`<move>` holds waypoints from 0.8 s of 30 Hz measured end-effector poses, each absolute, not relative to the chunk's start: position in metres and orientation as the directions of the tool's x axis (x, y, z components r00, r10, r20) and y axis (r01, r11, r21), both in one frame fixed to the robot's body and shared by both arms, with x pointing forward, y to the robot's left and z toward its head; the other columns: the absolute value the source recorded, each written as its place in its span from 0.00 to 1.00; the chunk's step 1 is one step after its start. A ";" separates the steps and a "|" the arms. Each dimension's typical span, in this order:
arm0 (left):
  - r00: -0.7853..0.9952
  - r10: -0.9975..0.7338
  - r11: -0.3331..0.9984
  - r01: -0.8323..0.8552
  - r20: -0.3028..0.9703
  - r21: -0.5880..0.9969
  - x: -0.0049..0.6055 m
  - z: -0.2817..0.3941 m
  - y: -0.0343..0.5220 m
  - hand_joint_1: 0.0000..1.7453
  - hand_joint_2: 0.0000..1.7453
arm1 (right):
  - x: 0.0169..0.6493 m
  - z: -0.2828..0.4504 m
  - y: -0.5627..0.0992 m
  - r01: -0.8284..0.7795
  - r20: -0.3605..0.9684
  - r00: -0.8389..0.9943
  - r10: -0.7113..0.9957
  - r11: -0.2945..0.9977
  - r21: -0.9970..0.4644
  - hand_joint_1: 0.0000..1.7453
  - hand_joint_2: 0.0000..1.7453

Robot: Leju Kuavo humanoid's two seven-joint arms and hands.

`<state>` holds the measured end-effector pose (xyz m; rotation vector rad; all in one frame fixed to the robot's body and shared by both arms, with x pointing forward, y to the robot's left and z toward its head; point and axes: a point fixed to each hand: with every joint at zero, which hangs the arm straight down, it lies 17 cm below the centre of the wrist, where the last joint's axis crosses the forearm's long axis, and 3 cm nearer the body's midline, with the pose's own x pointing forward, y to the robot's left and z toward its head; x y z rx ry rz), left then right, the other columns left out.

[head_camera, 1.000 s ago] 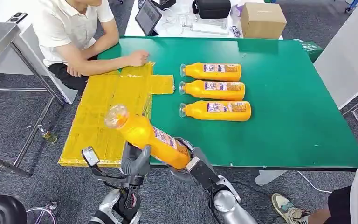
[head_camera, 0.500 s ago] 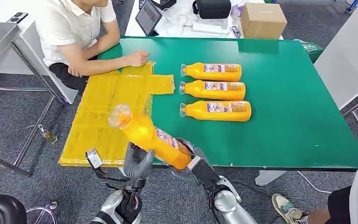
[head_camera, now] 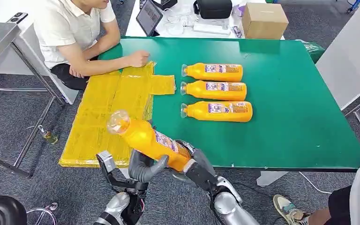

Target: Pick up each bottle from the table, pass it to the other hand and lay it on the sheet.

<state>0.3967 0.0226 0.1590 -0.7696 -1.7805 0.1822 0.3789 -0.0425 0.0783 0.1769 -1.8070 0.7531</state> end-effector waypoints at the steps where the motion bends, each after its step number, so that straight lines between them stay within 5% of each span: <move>1: -0.143 0.584 0.769 0.415 0.799 -0.487 0.397 0.159 0.020 0.00 1.00 | 0.378 0.078 -0.042 -0.471 0.891 -0.380 0.247 0.777 -0.416 0.96 1.00; 2: -0.122 0.594 0.755 0.426 0.795 -0.499 0.396 0.157 0.018 0.00 1.00 | 0.377 0.076 -0.041 -0.476 0.884 -0.389 0.258 0.766 -0.433 0.95 1.00; 3: -0.102 0.606 0.741 0.435 0.789 -0.512 0.396 0.156 0.016 0.27 1.00 | 0.376 0.075 -0.041 -0.477 0.878 -0.395 0.268 0.757 -0.446 0.94 1.00; 4: -0.086 0.616 0.728 0.443 0.783 -0.523 0.396 0.155 0.015 0.85 1.00 | 0.375 0.074 -0.041 -0.479 0.872 -0.403 0.278 0.748 -0.460 0.91 1.00; 5: -0.074 0.624 0.717 0.449 0.778 -0.533 0.396 0.154 0.015 1.00 1.00 | 0.375 0.073 -0.041 -0.482 0.867 -0.408 0.284 0.740 -0.469 0.91 1.00; 13: -0.045 0.664 0.685 0.437 0.747 -0.583 0.401 0.151 0.023 1.00 1.00 | 0.373 0.068 -0.036 -0.501 0.861 -0.413 0.298 0.715 -0.488 0.86 1.00; 14: -0.040 0.674 0.676 0.436 0.738 -0.594 0.402 0.151 0.024 1.00 1.00 | 0.373 0.068 -0.035 -0.503 0.861 -0.413 0.298 0.713 -0.488 0.75 1.00; 15: -0.034 0.686 0.664 0.438 0.727 -0.606 0.402 0.152 0.025 1.00 1.00 | 0.373 0.068 -0.035 -0.507 0.861 -0.414 0.296 0.711 -0.488 0.02 1.00; 24: 0.087 0.861 0.404 0.480 0.501 -0.779 0.395 0.168 0.042 1.00 1.00 | 0.365 0.081 -0.022 -0.511 0.865 -0.448 0.226 0.729 -0.456 0.00 1.00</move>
